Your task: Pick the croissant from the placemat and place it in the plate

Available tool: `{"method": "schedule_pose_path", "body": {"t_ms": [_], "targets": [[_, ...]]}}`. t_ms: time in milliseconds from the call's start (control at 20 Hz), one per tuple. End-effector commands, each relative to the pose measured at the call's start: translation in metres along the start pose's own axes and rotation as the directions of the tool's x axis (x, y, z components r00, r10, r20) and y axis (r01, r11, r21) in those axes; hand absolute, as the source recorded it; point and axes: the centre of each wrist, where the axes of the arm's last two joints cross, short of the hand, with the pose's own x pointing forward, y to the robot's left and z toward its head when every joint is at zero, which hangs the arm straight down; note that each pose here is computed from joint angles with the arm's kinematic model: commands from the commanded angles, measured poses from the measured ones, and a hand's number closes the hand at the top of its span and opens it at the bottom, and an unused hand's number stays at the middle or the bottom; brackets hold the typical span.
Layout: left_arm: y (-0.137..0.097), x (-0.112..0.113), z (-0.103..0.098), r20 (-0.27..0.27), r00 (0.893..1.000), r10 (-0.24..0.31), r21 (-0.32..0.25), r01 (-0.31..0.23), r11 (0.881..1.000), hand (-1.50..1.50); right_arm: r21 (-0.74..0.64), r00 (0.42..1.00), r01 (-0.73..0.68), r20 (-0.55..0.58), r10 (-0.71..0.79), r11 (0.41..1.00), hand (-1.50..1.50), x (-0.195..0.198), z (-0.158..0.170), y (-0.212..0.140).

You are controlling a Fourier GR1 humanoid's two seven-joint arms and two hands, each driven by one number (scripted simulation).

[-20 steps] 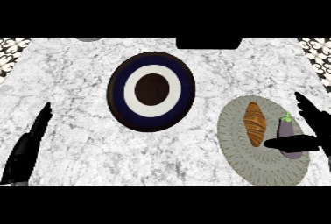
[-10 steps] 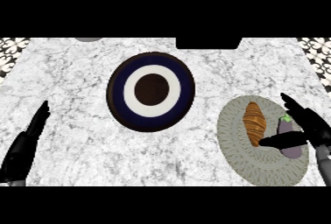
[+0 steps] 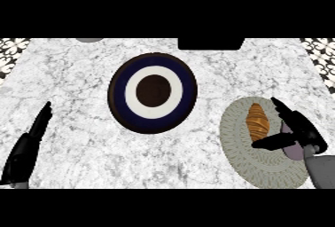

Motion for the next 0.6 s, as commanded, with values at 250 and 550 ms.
{"method": "schedule_pose_path", "body": {"t_ms": [250,550], "targets": [[0.012,-0.002,0.007,-0.004,1.0,-0.017,-0.001,0.017,1.0,0.0,0.028,1.0,-0.017,0.01,0.017,0.999,-1.5,-0.002,-0.033,0.014],[0.014,-0.002,-0.002,-0.01,1.0,0.012,0.004,-0.012,1.0,0.0,-0.019,0.996,0.027,0.088,-0.025,0.999,1.5,-0.01,-0.013,0.024]]}}
